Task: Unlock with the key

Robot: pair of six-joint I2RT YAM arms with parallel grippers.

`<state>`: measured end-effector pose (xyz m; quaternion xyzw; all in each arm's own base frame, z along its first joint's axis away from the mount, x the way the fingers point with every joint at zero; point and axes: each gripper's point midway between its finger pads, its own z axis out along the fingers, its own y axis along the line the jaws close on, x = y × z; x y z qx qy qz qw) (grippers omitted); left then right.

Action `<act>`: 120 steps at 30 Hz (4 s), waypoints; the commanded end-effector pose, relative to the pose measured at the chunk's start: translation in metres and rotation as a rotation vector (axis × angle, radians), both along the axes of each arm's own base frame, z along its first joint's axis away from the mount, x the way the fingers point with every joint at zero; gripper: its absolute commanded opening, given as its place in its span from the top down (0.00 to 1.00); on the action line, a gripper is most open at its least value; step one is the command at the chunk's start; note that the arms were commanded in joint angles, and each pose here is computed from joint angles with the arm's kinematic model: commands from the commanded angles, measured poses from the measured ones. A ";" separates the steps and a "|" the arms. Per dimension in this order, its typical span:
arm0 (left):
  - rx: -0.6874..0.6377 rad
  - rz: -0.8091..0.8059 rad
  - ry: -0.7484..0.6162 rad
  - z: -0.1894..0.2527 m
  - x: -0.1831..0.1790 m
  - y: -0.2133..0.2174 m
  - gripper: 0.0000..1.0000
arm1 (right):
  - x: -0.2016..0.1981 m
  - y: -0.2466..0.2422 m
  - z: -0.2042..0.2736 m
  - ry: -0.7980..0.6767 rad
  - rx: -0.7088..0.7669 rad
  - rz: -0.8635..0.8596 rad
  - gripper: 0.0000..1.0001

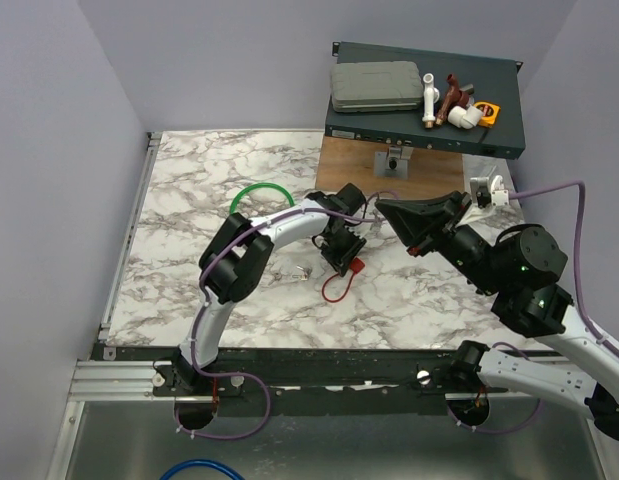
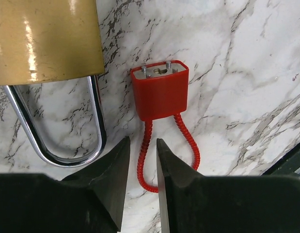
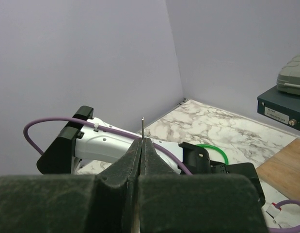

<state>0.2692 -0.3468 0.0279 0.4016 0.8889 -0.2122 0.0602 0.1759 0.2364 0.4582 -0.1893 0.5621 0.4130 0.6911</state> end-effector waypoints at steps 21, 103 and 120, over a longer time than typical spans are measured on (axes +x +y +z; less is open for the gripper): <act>0.056 -0.185 -0.255 0.019 -0.006 -0.001 1.00 | 0.004 -0.011 0.037 -0.017 0.031 -0.051 0.99; -0.481 -1.186 -2.126 0.410 -0.197 0.164 1.00 | -0.036 0.082 -0.117 0.111 -0.496 0.467 0.99; -0.528 -1.218 -2.043 0.401 -0.200 0.157 1.00 | -0.040 0.075 -0.097 0.017 -0.466 0.460 0.99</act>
